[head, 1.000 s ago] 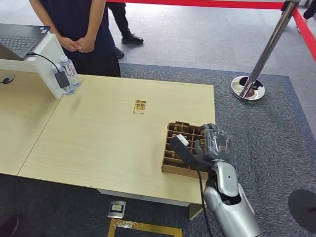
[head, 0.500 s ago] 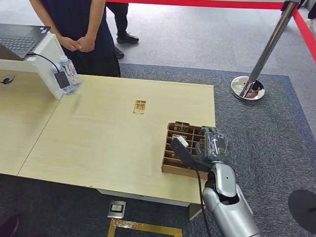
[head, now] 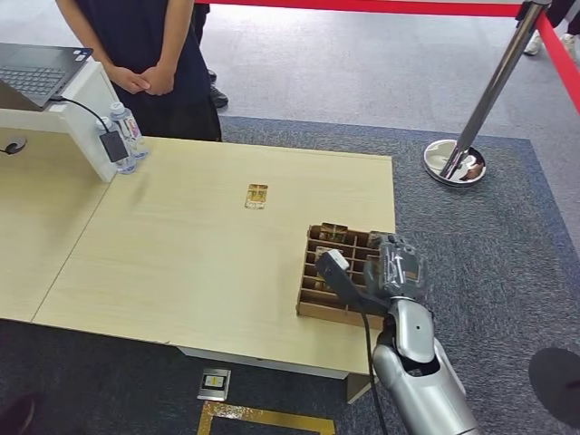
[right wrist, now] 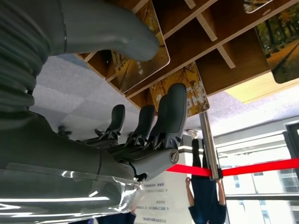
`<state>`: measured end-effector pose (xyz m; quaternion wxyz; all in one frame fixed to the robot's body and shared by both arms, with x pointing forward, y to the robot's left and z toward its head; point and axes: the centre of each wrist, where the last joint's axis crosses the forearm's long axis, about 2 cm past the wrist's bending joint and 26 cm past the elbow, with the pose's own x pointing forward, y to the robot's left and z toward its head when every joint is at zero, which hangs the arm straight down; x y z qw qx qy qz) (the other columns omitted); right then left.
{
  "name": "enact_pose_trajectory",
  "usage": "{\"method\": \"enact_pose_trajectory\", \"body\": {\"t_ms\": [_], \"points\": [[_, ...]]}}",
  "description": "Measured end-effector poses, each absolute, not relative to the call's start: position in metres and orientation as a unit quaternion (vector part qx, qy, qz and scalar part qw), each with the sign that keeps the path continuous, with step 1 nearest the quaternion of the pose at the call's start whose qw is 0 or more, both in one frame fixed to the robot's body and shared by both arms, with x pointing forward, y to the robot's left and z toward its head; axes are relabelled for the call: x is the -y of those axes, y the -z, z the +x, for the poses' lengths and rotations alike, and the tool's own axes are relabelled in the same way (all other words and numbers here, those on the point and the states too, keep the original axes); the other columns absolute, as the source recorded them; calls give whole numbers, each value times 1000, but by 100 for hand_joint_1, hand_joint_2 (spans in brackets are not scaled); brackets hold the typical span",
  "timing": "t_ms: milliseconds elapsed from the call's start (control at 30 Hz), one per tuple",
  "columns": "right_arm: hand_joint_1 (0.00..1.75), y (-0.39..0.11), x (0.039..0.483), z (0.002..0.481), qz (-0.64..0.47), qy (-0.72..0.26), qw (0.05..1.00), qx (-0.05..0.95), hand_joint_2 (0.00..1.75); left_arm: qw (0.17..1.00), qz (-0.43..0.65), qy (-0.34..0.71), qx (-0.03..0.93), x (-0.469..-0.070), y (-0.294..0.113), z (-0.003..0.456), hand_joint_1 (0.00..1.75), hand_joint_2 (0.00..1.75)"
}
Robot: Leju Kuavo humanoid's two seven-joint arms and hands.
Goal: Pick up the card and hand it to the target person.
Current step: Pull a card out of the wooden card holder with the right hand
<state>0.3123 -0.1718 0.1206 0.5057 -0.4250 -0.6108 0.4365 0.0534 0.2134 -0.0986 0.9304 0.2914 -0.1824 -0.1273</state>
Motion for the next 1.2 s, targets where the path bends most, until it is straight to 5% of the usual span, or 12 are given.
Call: {"method": "enact_pose_trajectory", "body": {"t_ms": [133,600,1200], "points": [[94,-120,172,312,-436,-436,503,606,175,931,291,127,182,-213,99,53,0,175],[69,-118,174,310,-442,-444,503,596,175,930,291,129,183,-213,99,53,0,175],[89,-112,174,305,-444,-455,505,584,175,930,290,131,185,-213,99,53,0,175]]}}
